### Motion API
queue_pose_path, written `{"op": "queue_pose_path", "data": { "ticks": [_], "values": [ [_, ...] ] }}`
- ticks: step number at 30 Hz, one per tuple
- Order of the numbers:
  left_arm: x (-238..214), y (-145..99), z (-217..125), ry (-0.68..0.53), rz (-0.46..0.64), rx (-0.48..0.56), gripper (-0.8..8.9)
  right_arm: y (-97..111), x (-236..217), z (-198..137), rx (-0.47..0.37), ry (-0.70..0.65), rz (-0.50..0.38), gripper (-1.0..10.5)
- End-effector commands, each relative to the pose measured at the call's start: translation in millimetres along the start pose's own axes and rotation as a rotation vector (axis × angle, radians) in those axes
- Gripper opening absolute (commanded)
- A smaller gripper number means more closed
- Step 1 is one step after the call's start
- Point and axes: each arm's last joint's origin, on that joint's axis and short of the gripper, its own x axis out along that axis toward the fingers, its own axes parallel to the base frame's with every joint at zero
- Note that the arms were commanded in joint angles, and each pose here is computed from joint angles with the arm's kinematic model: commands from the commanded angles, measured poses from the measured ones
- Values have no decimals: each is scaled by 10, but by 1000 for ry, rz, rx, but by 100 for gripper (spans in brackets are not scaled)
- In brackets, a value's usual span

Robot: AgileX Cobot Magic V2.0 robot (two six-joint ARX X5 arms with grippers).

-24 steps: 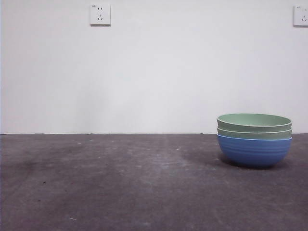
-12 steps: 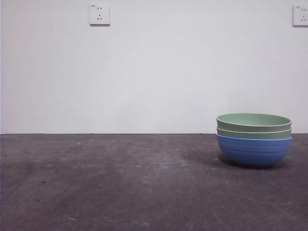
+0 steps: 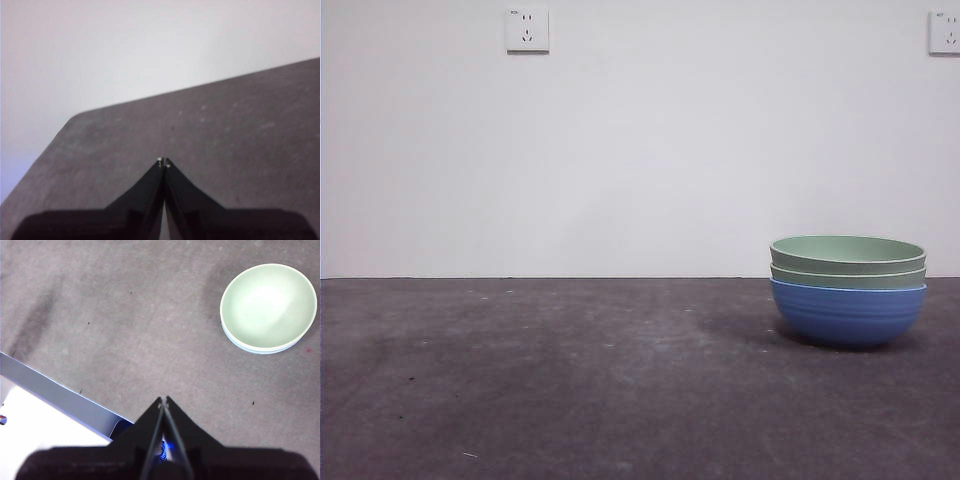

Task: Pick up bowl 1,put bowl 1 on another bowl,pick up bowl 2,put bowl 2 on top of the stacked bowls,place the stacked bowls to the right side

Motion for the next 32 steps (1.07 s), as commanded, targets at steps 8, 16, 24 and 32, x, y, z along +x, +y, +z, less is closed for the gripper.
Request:
{"op": "queue_pose_path", "data": {
  "ticks": [8,16,24,32],
  "values": [
    [30,-61,-358,118,11,-51,-3,-1,7,-19,12,17,-1,2],
    [26,-72,-386,147,4,-219,-4,-1,7,-19,12,17,-1,2],
    [26,-70,-384,146,10,-220,-4,-1,7,-19,12,17,-1,2],
    [26,-69,-383,145,10,-220,-4,-1,7,-19,12,17,-1,2]
  ]
}}
